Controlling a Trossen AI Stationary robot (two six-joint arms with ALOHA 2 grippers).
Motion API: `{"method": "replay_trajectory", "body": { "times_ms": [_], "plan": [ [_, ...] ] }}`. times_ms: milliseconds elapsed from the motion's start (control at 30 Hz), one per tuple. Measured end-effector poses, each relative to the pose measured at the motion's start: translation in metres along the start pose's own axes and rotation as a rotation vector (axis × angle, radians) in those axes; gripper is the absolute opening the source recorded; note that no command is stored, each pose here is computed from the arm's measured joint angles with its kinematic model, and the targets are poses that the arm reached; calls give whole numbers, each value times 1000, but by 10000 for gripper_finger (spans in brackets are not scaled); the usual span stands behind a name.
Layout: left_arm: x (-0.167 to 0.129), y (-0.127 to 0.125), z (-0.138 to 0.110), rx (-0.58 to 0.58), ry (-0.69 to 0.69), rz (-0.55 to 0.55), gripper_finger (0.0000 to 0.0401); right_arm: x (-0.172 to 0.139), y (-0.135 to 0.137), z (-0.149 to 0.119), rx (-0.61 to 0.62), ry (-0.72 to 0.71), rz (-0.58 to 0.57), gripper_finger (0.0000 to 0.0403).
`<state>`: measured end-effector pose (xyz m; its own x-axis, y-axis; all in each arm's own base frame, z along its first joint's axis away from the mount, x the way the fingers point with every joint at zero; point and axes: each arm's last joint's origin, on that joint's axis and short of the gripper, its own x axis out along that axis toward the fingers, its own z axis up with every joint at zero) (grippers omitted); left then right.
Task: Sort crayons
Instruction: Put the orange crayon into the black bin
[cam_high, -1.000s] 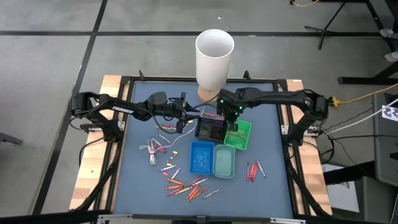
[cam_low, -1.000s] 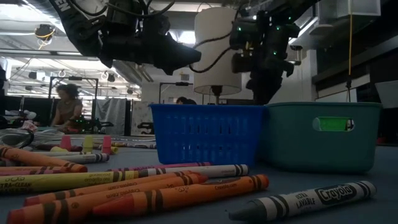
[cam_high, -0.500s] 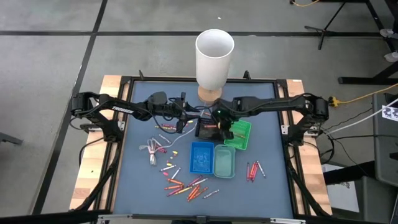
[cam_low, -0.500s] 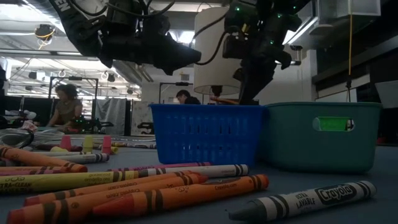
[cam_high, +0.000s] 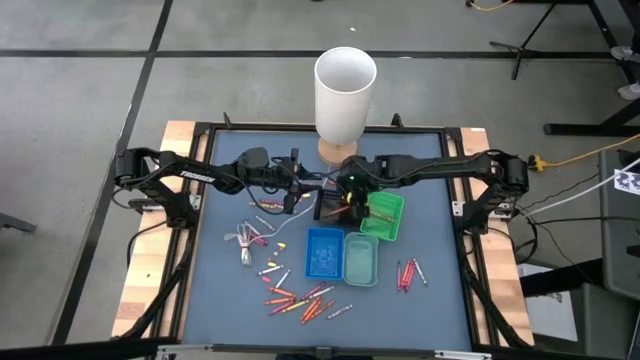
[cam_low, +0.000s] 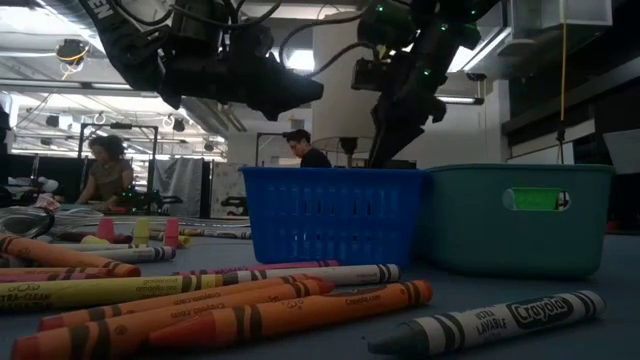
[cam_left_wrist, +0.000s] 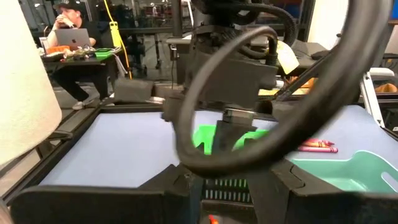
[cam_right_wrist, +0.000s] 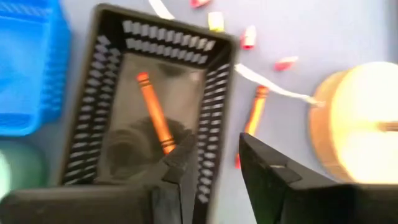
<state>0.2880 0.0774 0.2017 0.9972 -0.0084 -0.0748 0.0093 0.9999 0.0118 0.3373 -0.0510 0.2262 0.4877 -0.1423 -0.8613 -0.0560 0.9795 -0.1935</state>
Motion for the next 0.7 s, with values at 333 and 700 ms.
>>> {"method": "replay_trajectory", "body": {
  "times_ms": [333,700],
  "plan": [
    [0,0,0,0,0,0,99,1,-22,-4,31,-6,-62,118],
    [0,0,0,-3,0,0,98,7,-61,-26,117,-54,46,119]
  ]
}}
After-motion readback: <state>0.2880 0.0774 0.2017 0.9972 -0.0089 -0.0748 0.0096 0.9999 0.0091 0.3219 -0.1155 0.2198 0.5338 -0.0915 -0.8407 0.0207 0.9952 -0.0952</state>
